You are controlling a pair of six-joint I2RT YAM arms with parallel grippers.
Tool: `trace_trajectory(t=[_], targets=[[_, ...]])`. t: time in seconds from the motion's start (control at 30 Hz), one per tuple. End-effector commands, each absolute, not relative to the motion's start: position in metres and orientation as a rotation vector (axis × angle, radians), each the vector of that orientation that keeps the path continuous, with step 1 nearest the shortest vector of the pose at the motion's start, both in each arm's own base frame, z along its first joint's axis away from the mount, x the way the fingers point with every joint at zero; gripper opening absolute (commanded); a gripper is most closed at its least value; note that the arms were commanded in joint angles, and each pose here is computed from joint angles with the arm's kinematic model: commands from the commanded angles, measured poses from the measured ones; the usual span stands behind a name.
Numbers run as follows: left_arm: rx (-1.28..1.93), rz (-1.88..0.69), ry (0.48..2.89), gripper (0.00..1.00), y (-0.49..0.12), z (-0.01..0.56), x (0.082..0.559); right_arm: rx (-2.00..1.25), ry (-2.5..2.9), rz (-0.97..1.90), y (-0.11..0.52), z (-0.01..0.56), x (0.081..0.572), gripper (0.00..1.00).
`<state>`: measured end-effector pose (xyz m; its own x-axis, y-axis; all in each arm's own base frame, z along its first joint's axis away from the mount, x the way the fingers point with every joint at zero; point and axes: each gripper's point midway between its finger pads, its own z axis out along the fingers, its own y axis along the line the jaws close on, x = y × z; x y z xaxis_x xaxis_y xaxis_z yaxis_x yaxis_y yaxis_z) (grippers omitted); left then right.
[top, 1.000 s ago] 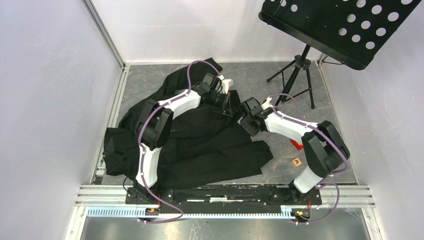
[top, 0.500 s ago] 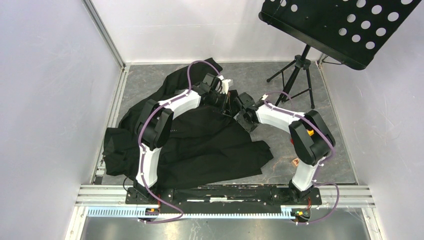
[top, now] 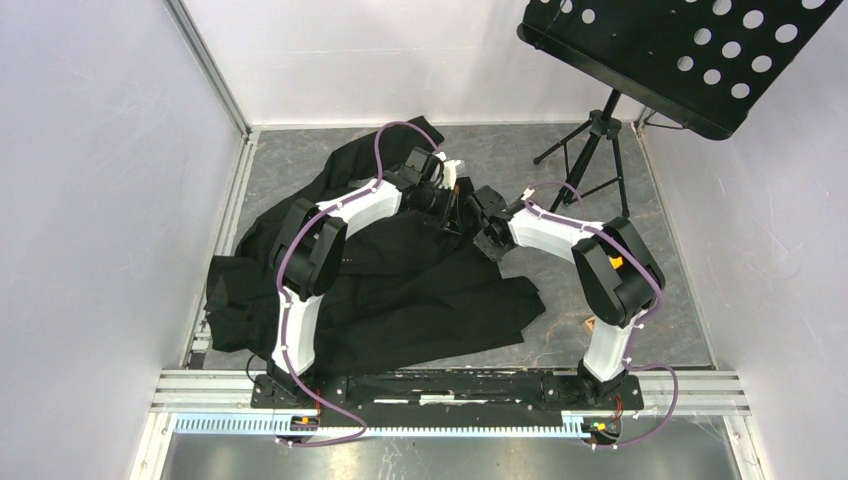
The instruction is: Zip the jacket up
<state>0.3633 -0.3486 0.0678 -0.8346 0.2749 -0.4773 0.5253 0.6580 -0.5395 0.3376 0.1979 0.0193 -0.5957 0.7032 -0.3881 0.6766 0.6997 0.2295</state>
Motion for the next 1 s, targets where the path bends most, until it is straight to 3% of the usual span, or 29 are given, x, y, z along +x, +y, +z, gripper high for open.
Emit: trace_trajectory(t=[0.0, 0.17, 0.63, 0.97], targets=[[0.669, -0.948, 2.431, 0.02, -0.347, 0.096, 0.376, 1.006, 2.4, 0.094, 0.19, 0.016, 0.344, 0.19], [0.676, -0.945, 2.429, 0.02, -0.347, 0.095, 0.376, 0.822, 2.322, 0.147, 0.189, 0.043, 0.362, 0.01], [0.805, -1.034, 2.295, 0.02, -0.347, 0.117, 0.373, 0.049, 1.963, 0.496, 0.217, 0.126, 0.364, 0.0], [0.983, -1.15, 2.171, 0.02, -0.339, 0.133, 0.358, -0.479, 1.808, 0.56, 0.234, 0.128, 0.325, 0.0]])
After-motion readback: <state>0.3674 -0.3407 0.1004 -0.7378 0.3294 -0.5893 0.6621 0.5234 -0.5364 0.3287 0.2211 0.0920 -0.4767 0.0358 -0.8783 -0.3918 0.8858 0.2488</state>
